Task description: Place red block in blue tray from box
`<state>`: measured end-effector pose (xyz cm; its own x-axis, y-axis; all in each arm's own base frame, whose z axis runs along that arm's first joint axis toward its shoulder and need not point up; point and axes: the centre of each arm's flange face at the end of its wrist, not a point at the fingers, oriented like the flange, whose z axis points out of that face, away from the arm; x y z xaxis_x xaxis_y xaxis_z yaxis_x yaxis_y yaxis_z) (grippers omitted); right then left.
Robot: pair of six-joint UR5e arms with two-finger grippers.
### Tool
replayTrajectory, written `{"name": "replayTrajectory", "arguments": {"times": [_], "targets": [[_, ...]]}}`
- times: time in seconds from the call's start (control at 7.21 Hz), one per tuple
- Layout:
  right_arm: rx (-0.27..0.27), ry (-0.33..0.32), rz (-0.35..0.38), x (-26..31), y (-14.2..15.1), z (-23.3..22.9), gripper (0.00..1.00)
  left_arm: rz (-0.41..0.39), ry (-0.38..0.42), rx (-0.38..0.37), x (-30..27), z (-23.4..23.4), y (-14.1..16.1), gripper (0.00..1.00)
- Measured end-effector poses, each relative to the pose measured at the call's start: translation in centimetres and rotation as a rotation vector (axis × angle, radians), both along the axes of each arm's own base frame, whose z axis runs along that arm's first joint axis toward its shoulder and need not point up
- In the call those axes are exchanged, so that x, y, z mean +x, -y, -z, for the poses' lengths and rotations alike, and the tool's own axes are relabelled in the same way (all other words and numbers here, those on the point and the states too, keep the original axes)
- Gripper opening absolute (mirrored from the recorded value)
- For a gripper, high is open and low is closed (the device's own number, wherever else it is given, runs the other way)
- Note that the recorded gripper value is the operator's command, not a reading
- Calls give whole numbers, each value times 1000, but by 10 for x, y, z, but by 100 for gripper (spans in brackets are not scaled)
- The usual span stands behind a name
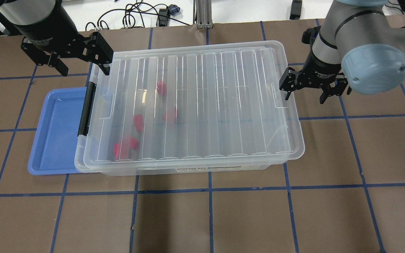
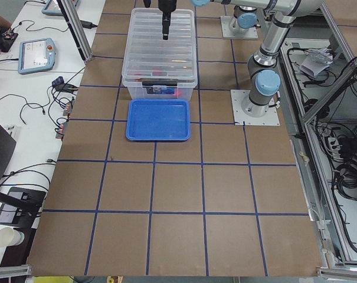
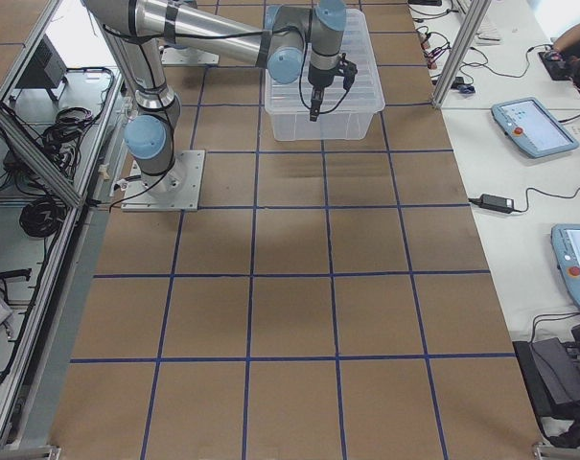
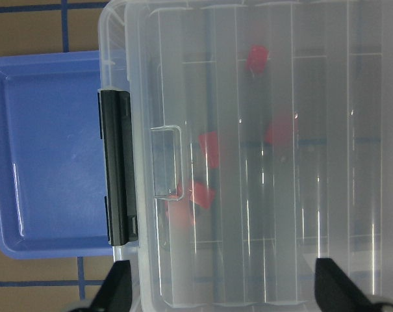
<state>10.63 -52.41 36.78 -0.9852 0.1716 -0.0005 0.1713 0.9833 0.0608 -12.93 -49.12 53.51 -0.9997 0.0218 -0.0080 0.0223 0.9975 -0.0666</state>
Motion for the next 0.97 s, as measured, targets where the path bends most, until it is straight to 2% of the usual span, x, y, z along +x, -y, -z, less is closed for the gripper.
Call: {"name": "replayTrajectory", "arguments": {"times": [0.69, 0.97], "targets": [[29, -13, 5, -3, 15, 19, 100, 5, -4, -5, -2, -2, -6, 100], [42, -68, -10, -10, 17, 24, 100, 5, -8, -4, -3, -2, -6, 100]]}}
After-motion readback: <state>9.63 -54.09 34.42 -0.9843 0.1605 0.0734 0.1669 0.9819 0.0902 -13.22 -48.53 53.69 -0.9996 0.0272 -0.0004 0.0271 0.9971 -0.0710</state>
